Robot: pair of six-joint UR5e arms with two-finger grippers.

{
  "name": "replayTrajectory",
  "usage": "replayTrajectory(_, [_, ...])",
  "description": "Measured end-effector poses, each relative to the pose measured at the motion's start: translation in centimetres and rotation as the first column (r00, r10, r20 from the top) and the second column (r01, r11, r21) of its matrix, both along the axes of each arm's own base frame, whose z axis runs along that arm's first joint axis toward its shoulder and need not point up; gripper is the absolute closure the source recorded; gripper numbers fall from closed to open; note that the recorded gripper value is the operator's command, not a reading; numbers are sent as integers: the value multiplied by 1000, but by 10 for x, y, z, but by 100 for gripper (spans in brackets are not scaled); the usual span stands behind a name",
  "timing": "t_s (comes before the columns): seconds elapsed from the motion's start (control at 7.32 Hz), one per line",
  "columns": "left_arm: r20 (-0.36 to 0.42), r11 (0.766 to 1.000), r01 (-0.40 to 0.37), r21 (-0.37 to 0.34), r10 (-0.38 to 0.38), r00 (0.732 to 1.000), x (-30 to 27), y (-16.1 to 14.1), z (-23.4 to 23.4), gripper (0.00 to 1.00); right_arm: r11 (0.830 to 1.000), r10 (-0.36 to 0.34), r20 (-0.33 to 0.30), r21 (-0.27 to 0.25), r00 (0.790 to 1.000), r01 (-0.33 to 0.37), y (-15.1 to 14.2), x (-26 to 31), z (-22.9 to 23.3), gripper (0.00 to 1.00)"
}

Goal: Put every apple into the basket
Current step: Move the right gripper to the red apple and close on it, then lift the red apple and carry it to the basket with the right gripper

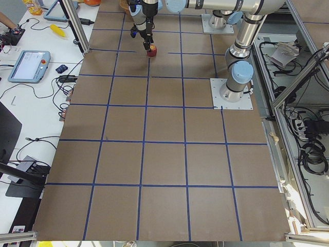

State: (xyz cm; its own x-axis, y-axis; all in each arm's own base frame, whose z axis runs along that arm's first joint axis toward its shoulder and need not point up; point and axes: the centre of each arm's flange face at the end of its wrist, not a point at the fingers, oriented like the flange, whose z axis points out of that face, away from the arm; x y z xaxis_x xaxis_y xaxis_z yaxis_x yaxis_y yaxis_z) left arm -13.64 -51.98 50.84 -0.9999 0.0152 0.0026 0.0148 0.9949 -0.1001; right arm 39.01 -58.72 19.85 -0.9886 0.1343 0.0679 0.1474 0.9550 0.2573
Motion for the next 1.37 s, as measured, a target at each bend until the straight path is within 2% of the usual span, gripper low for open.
replayTrajectory(0.14, [1,1000,0,-9,0,1000,0,0,1,0,1000,-1,-2,3,1000,1,0,0,-7,73])
replayTrajectory(0.27, [1,1000,0,-13,0,1000,0,0,3,0,1000,-3,-3,2,1000,3,0,0,-12,100])
replayTrajectory(0.55, [0,1000,-1,-17,1,1000,0,0,4,0,1000,-10,2,-25,1000,10,-3,-3,-10,100])
replayTrajectory(0.82, [-2,1000,-1,-19,1,1000,1,0,4,0,996,-41,13,-72,999,42,-20,-23,26,100])
replayTrajectory(1.09, [-2,1000,-2,-19,2,1000,1,0,4,0,990,-108,22,-87,994,110,-57,-98,103,100])
replayTrajectory(1.37, [-3,1000,-2,-19,1,1000,1,0,4,0,992,-106,40,-67,994,108,-93,-203,157,100])
